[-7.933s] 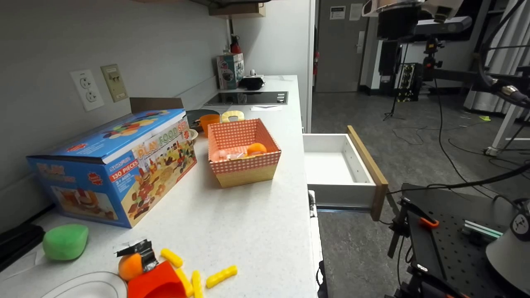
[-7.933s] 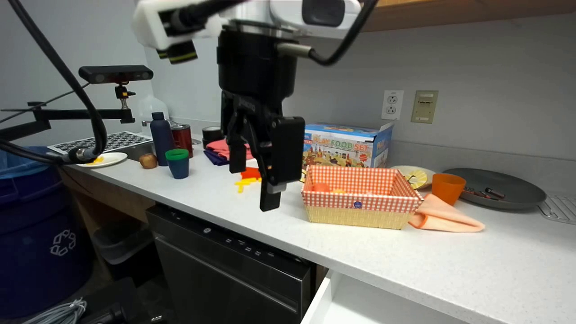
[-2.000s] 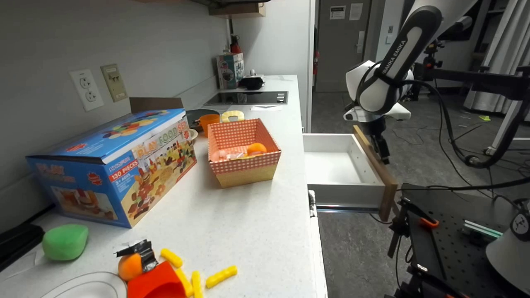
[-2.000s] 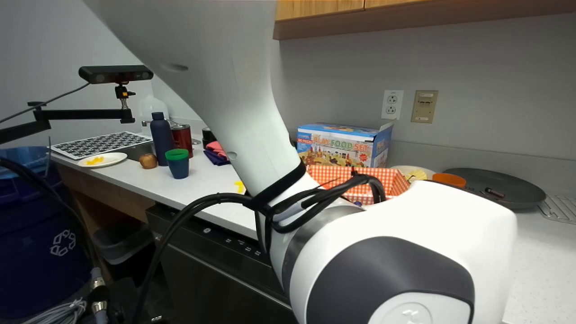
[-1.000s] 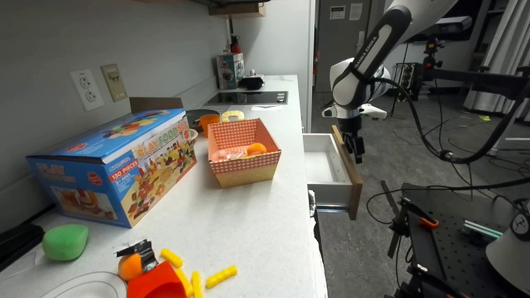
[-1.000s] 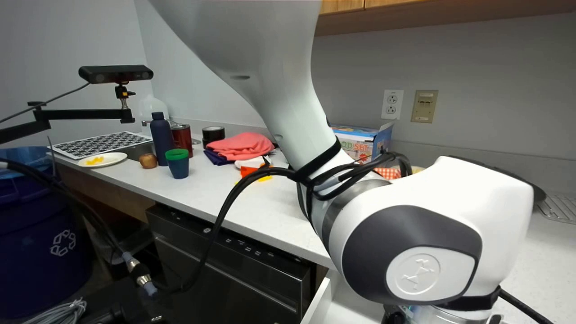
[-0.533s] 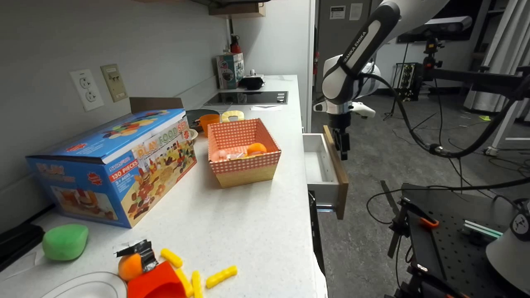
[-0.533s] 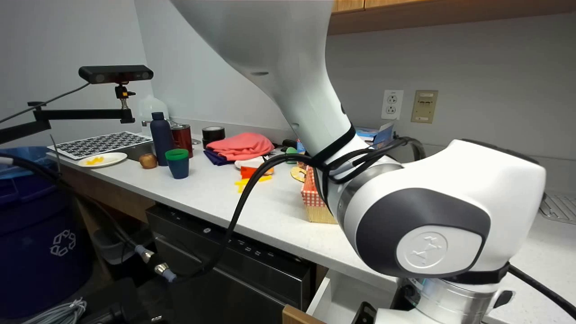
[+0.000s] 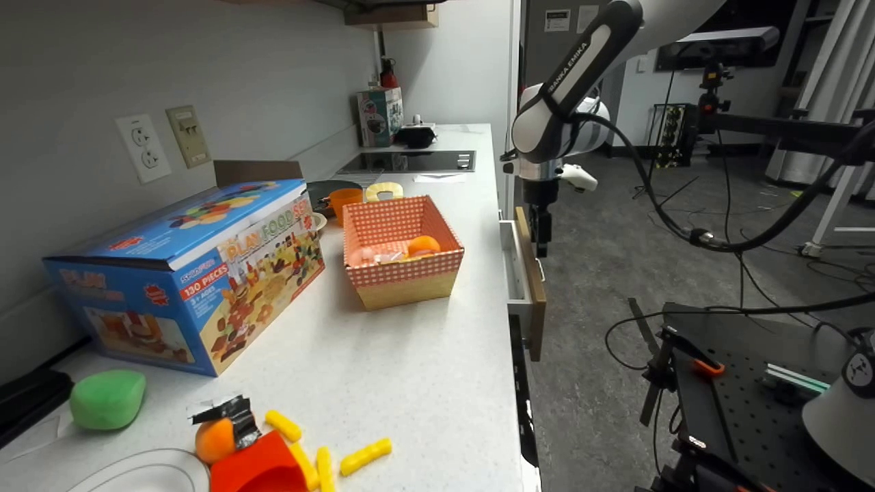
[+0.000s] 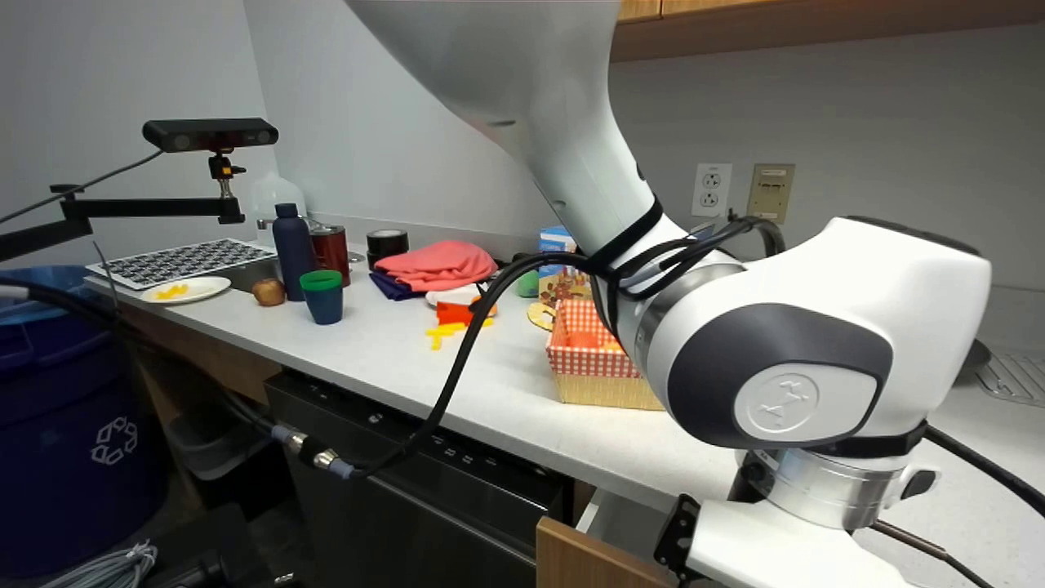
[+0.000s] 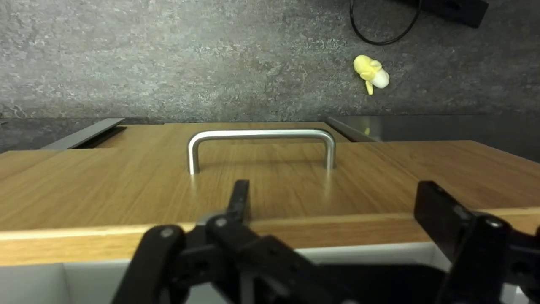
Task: Close the open drawer
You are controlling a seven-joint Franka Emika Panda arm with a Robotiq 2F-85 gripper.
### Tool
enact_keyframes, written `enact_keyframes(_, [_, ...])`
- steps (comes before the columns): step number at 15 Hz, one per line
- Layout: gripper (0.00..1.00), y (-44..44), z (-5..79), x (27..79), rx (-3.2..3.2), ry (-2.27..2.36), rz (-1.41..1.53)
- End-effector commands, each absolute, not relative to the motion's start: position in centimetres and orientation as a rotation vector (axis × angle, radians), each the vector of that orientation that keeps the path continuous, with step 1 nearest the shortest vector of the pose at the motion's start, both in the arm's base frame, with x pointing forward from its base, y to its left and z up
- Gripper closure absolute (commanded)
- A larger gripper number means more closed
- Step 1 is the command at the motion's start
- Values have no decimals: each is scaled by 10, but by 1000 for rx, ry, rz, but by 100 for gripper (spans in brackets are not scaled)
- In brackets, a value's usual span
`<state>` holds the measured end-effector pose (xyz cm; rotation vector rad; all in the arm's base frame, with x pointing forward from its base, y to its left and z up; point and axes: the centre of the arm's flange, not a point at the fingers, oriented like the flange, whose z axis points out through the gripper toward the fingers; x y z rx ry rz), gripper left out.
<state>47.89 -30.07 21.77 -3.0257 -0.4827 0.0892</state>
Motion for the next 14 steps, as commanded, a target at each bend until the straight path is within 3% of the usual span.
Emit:
enact_keyframes(1, [0,-306,213,509,-3026,-456,29])
enact_keyframes(14, [0,-302,200,558,-3007,-446,-51])
